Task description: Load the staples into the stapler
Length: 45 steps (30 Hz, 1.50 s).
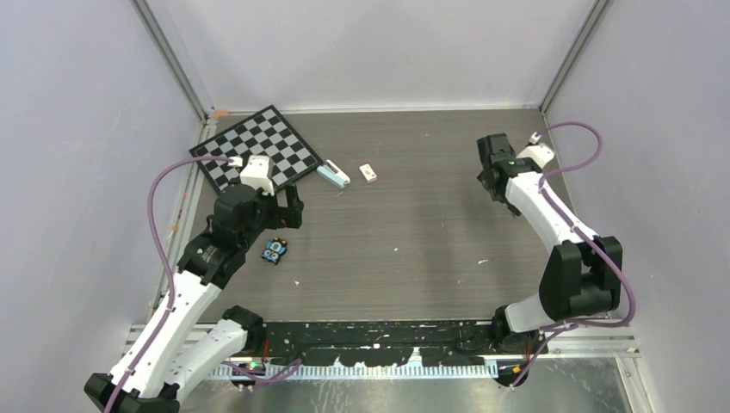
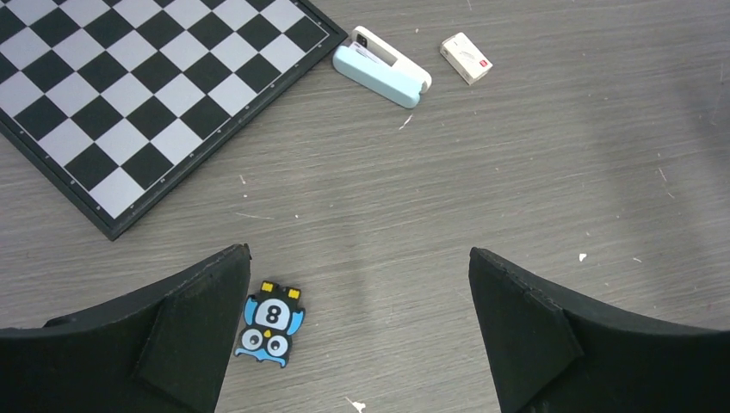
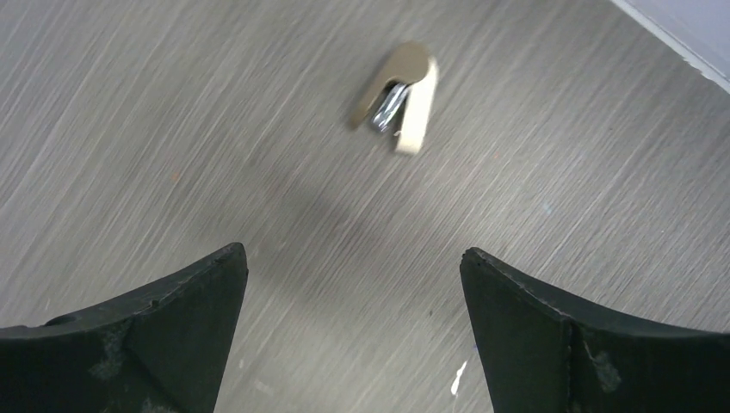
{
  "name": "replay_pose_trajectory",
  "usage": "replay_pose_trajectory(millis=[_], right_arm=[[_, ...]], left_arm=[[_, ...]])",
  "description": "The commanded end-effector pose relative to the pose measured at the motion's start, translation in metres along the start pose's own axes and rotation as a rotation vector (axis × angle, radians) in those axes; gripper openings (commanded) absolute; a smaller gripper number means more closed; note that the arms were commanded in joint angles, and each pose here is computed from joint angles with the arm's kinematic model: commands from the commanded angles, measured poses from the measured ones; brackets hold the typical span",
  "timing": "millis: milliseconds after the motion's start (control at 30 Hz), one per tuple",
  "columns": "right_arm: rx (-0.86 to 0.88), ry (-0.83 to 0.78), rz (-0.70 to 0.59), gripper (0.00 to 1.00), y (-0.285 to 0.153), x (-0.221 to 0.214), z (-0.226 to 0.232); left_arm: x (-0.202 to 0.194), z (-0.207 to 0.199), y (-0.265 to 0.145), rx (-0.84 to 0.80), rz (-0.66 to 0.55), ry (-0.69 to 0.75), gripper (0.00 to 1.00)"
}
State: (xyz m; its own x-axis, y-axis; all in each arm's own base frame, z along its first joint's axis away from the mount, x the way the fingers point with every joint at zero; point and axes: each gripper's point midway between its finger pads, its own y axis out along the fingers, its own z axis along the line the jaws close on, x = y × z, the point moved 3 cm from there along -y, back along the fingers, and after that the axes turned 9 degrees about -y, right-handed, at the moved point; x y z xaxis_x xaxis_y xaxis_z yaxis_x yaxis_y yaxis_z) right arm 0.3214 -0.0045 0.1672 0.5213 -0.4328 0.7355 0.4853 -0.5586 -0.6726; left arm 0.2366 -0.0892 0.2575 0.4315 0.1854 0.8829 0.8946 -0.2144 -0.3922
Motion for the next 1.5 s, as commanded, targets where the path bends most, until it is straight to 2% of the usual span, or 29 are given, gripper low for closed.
replay_pose_trajectory(millis=[0,67,167,433,667,800,867,967,1033,1133,1333,1467], right_arm=[[-0.072,0.187,-0.024,0.94,0.032,0.025,-0.008],[-0.075,0.219,0.003,0.85,0.052,0.027,-0.011],[-0.106,0.264,0.019,0.78,0.074,0.03,-0.017],[-0.191,0.326,0.088,0.82,0.116,0.021,-0.035],[-0.134,0.348,0.137,0.84,0.145,0.015,-0.03],[-0.151,0.334,0.182,0.83,0.156,0.003,-0.029],[-0.152,0.327,0.193,0.79,0.158,0.0,-0.028],[-0.144,0.296,0.191,0.71,0.156,0.002,-0.028],[-0.127,0.265,0.188,0.61,0.153,0.003,-0.027],[-0.093,0.205,0.177,0.52,0.143,0.004,-0.018],[0.087,0.031,0.109,0.43,0.094,0.005,0.037],[0.339,-0.126,0.105,0.4,0.036,-0.014,0.089]], left_arm=[[0.002,-0.002,-0.006,-0.026,-0.016,0.011,1.0],[0.002,0.0,-0.006,-0.014,-0.023,0.01,1.0],[-0.001,0.0,-0.007,-0.018,-0.014,0.013,1.0],[-0.001,-0.003,-0.01,-0.058,-0.022,0.04,1.0],[0.0,-0.002,-0.012,-0.064,-0.045,0.053,0.99],[0.0,-0.001,-0.012,-0.054,-0.045,0.059,0.98],[0.001,-0.001,-0.012,-0.056,-0.042,0.06,0.97],[0.001,-0.002,-0.013,-0.055,-0.032,0.054,0.93],[0.001,-0.002,-0.012,-0.049,-0.024,0.05,0.9],[0.001,-0.003,-0.01,-0.041,-0.001,0.041,0.86],[0.008,-0.014,-0.01,-0.09,-0.01,-0.027,0.84],[0.005,-0.028,-0.006,-0.13,0.028,-0.164,0.84]])
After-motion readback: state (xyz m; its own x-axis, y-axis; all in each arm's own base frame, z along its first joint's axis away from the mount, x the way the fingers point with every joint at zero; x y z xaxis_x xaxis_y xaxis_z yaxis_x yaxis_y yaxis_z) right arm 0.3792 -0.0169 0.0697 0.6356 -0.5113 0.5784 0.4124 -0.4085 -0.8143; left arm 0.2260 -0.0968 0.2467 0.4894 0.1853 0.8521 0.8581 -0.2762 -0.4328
